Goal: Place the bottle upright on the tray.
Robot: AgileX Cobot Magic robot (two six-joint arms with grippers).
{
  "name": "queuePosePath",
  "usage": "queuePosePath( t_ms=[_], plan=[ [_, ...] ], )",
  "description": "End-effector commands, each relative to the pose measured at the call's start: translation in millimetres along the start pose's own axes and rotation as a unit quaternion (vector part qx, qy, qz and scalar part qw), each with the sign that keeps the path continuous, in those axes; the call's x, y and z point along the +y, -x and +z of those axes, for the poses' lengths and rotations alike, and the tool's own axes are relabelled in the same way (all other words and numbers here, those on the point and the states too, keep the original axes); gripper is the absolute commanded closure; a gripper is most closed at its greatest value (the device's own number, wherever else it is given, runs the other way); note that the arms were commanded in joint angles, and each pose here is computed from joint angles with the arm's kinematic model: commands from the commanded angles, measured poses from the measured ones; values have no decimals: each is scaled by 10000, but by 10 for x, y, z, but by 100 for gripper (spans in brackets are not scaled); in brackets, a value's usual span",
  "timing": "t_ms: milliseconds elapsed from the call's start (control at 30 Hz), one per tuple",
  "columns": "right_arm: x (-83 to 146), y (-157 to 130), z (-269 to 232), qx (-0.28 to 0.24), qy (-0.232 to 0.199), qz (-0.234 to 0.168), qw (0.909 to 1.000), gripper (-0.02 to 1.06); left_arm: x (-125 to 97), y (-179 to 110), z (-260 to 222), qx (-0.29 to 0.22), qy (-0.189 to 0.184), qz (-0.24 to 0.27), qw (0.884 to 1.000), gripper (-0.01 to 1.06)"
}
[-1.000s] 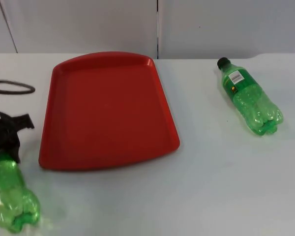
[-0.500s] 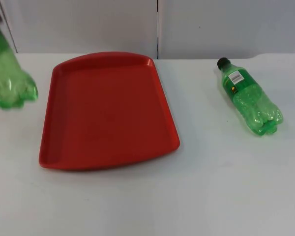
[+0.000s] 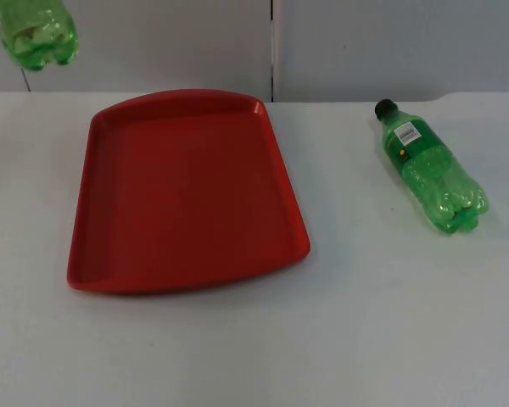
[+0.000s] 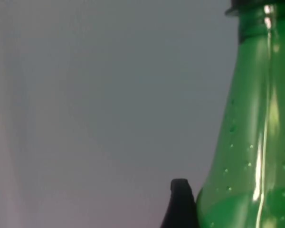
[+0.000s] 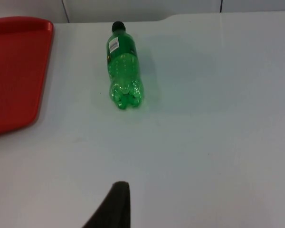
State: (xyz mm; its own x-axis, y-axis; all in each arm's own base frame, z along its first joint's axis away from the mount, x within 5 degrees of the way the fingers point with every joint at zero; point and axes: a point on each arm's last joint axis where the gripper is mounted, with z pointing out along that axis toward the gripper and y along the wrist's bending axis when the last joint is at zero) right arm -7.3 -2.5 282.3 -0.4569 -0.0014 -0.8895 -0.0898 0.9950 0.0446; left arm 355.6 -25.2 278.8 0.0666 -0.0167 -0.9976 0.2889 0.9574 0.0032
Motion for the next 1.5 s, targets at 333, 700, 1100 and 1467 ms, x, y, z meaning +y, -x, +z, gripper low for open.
queuePosePath(
  t_ms=[333, 700, 1100, 1467],
  plan=[
    [1, -17, 10, 9, -25, 15, 10000, -1, 44, -396, 499, -251, -555, 220, 9979, 105],
    [1, -17, 10, 9, -25, 15, 10000, -1, 45, -1047, 772, -351, -1077, -45, 9936, 105],
    [1, -17, 10, 9, -25, 15, 10000, -1, 72, -1619, 1048, -350, -1473, -27, 9885, 105],
    [1, -17, 10, 9, -25, 15, 10000, -1, 38, -1922, 1137, -328, -1606, -98, 9864, 105]
  ],
)
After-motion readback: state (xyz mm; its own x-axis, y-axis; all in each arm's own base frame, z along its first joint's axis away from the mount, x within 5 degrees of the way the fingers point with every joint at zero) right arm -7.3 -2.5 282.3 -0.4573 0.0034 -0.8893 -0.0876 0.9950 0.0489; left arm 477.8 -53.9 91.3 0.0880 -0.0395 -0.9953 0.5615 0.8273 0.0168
